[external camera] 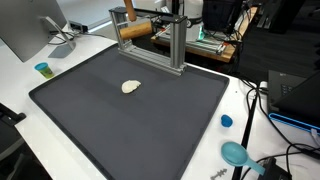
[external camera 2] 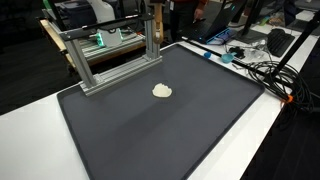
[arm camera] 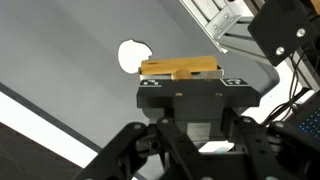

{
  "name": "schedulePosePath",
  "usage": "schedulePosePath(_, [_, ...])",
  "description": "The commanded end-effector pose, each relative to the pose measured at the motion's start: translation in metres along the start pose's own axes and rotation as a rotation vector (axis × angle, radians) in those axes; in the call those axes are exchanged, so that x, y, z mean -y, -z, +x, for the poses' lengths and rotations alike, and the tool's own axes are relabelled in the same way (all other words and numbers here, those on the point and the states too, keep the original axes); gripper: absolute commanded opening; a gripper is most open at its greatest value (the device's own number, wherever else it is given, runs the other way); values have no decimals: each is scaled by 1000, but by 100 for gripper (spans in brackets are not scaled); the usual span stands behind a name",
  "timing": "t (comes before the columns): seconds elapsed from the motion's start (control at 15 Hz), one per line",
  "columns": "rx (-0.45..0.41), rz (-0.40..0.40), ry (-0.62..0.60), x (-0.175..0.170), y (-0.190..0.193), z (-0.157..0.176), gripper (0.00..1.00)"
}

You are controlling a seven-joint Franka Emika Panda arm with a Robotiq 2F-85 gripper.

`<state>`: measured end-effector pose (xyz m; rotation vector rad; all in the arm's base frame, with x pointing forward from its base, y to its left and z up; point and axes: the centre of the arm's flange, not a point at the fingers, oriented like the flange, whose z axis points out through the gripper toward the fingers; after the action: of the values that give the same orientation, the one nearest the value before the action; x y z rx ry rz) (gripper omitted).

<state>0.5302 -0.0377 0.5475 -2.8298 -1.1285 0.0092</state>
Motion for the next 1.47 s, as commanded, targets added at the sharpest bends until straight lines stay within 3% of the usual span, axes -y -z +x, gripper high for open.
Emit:
schedulePosePath(0.0, [18,-14,-203,33,-22,3,21])
schedulePosePath(0.27, [31,-6,-429,62,-31,-8,21])
schedulePosePath(0.47, [43,-20,-596,57,-33,-28,21])
schedulePosePath(0.53, [52,11,-504,46,-38,-5,46])
schedulePosePath(0.6, [53,9,-542,46,-37,-12,46])
schedulePosePath(0.67, [53,8,-561,47,-37,-17,21])
schedulePosePath(1.07, [65,-28,-743,61,-33,-31,21])
schedulePosePath(1.4, [122,-88,-787,78,-51,-35,21])
